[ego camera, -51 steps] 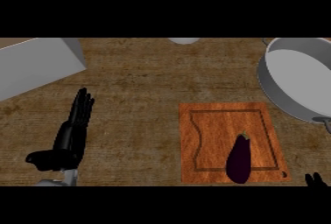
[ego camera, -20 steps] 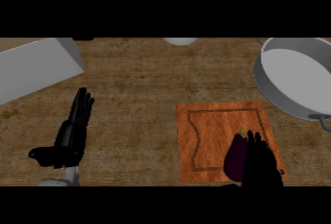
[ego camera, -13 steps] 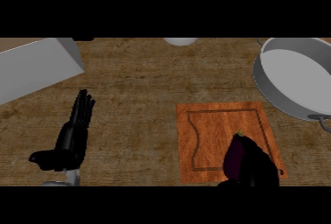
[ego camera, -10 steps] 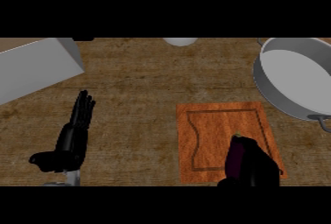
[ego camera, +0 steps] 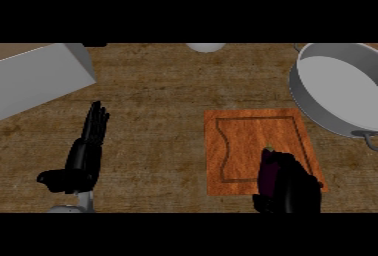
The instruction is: Pick the eggplant from the cutting board and place it in the pot
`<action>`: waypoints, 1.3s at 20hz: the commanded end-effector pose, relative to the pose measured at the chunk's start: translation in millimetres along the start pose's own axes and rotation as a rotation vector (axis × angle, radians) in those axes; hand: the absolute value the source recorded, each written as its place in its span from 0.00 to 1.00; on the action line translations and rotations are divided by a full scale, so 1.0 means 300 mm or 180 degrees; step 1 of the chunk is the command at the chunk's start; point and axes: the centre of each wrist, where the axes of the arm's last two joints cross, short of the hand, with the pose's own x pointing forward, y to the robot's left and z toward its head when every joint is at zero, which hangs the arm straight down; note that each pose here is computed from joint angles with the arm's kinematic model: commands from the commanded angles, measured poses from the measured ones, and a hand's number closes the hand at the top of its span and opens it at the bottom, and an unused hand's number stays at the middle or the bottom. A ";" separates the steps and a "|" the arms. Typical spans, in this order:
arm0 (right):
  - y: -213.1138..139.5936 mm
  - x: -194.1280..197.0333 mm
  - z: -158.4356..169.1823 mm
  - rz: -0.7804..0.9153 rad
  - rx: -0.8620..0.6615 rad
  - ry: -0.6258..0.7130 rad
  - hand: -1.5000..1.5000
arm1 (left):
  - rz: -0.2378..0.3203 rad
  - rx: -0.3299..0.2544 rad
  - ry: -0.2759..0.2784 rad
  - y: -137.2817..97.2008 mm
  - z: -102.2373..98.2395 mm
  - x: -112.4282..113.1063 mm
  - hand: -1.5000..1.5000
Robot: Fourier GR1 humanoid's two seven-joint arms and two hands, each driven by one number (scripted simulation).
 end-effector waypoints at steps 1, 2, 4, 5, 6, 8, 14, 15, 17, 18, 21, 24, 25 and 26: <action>-0.019 0.034 0.021 0.0052 -0.0415 -0.0099 1.00 | 0.0030 -0.0005 -0.0027 -0.031 -0.007 0.033 0.50; -0.005 0.028 -0.217 -0.0007 -0.0339 0.0510 1.00 | 0.0043 -0.0123 0.0010 0.023 0.011 0.006 0.50; -0.082 0.018 -0.328 -0.0179 -0.0379 0.1212 1.00 | 0.0056 -0.0124 -0.0109 -0.042 -0.023 0.034 0.50; -0.068 0.000 -0.345 -0.0186 -0.0351 0.1470 1.00 | 0.0037 -0.0141 -0.0101 -0.032 -0.018 0.024 0.50; -0.094 -0.015 -0.371 -0.0235 -0.0388 0.1647 1.00 | 0.0054 -0.0170 -0.0163 -0.037 -0.021 0.044 0.50; -0.131 -0.029 -0.430 -0.0291 -0.0475 0.1936 1.00 | 0.0066 -0.0185 -0.0180 -0.041 -0.024 0.044 0.50; -0.312 -0.064 -0.653 -0.0134 -0.1110 0.2427 1.00 | 0.0091 -0.0359 -0.0275 -0.074 -0.039 0.065 0.50; -0.355 -0.068 -0.688 -0.0104 -0.1255 0.2452 1.00 | 0.0110 -0.0428 -0.0243 -0.090 -0.040 0.062 0.50; -0.413 -0.082 -0.746 0.0001 -0.1426 0.2614 1.00 | 0.0085 -0.0476 -0.0275 -0.101 -0.043 0.071 0.50; -0.444 -0.086 -0.772 0.0116 -0.1492 0.2697 1.00 | 0.0111 -0.0497 -0.0289 -0.115 -0.050 0.081 0.50; -0.507 -0.094 -0.838 0.0270 -0.1622 0.2973 1.00 | 0.0122 -0.0598 -0.0294 -0.128 -0.047 0.082 0.50; -0.576 -0.124 -0.894 0.0410 -0.1767 0.3241 1.00 | 0.0099 -0.0619 -0.0338 -0.135 -0.056 0.090 0.50; -0.587 -0.135 -0.908 0.0409 -0.1810 0.3335 1.00 | 0.0107 -0.0666 -0.0300 -0.139 -0.052 0.084 0.50; -0.611 -0.141 -0.925 0.0462 -0.1804 0.3432 1.00 | 0.0085 -0.0650 -0.0331 -0.142 -0.062 0.091 0.50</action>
